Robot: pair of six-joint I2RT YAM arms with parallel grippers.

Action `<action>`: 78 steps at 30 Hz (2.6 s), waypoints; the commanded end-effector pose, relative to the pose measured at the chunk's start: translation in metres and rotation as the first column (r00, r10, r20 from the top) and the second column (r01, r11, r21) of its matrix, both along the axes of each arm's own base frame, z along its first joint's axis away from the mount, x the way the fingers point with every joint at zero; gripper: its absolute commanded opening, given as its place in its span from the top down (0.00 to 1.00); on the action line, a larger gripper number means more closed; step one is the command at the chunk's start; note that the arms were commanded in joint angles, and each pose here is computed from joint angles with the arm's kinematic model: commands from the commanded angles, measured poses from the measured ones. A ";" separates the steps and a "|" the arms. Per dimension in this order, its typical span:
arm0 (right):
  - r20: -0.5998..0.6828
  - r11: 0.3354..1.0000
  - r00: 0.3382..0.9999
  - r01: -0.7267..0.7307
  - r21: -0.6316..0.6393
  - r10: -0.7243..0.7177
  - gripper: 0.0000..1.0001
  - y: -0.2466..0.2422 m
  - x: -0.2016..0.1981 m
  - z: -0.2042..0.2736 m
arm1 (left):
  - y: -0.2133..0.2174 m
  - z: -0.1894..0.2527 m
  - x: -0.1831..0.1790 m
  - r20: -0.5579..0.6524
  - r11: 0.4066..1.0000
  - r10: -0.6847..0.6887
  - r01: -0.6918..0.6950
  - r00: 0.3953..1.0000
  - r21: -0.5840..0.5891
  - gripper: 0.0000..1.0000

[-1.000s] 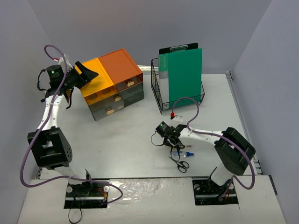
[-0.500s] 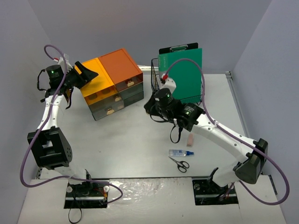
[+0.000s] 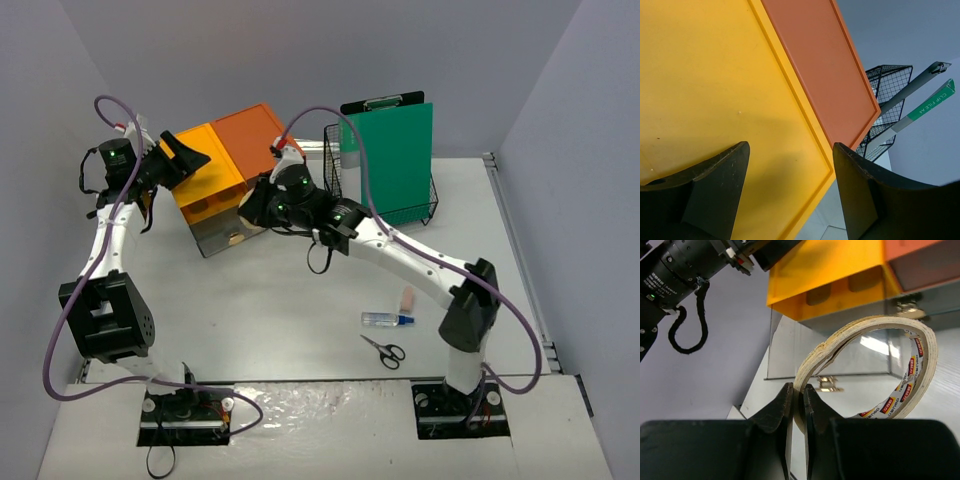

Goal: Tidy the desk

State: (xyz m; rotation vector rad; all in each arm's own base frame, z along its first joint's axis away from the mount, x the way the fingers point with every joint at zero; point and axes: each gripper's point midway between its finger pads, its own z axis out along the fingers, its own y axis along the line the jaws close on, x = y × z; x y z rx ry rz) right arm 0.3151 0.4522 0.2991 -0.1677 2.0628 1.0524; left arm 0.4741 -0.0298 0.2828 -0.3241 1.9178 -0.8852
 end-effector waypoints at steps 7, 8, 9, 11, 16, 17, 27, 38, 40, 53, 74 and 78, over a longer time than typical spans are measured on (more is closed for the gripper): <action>0.200 0.968 0.965 -0.201 0.152 0.169 1.00 0.082 -0.007 0.072 | 0.003 -0.003 -0.006 -0.030 1.000 0.008 -0.009 1.000 -0.001 0.36; 0.195 0.967 0.965 -0.208 0.147 0.178 1.00 0.086 -0.009 0.067 | 0.003 -0.003 -0.006 -0.030 1.000 0.008 -0.009 1.000 -0.001 0.36; 0.188 0.967 0.965 -0.212 0.143 0.184 1.00 0.089 -0.009 0.062 | 0.004 -0.002 -0.006 -0.028 1.000 0.009 -0.009 1.000 -0.001 0.36; 0.171 0.966 0.966 -0.220 0.137 0.196 1.00 0.096 -0.009 0.051 | 0.004 -0.001 -0.006 -0.028 1.000 0.010 -0.010 1.000 0.000 0.36; 0.129 0.970 0.970 -0.221 0.103 0.207 1.00 0.107 -0.012 0.020 | 0.004 0.000 -0.006 -0.029 1.000 0.008 -0.008 1.000 0.002 0.36; 0.122 0.972 0.972 -0.213 0.096 0.201 1.00 0.108 -0.011 0.014 | 0.003 0.000 -0.006 -0.027 1.000 0.006 -0.006 1.000 0.002 0.36; 0.071 0.998 0.996 -0.057 0.014 0.056 1.00 0.093 0.014 -0.021 | 0.004 0.001 -0.007 -0.026 1.000 0.008 -0.008 1.000 0.004 0.36; 0.014 0.991 0.995 0.095 -0.097 -0.094 1.00 0.069 0.037 -0.070 | 0.004 -0.001 -0.008 -0.032 1.000 0.008 -0.007 0.999 0.005 0.36; 0.007 0.990 0.995 0.103 -0.094 -0.103 1.00 0.068 0.040 -0.071 | 0.003 0.000 -0.009 -0.029 1.000 0.005 -0.005 1.000 0.007 0.36; -0.017 0.990 0.993 0.119 -0.081 -0.121 0.97 0.063 0.055 -0.075 | 0.004 0.000 -0.010 -0.031 1.000 0.005 -0.005 0.999 0.011 0.36; 0.141 0.995 0.988 0.067 -0.072 -0.056 0.47 0.017 -0.002 0.024 | 0.007 -0.011 -0.010 -0.067 0.999 0.022 -0.019 0.998 0.034 0.36; 0.124 0.990 0.990 0.080 -0.118 -0.065 0.47 -0.005 -0.014 0.014 | 0.008 -0.013 -0.009 -0.075 0.999 0.026 -0.024 0.997 0.034 0.36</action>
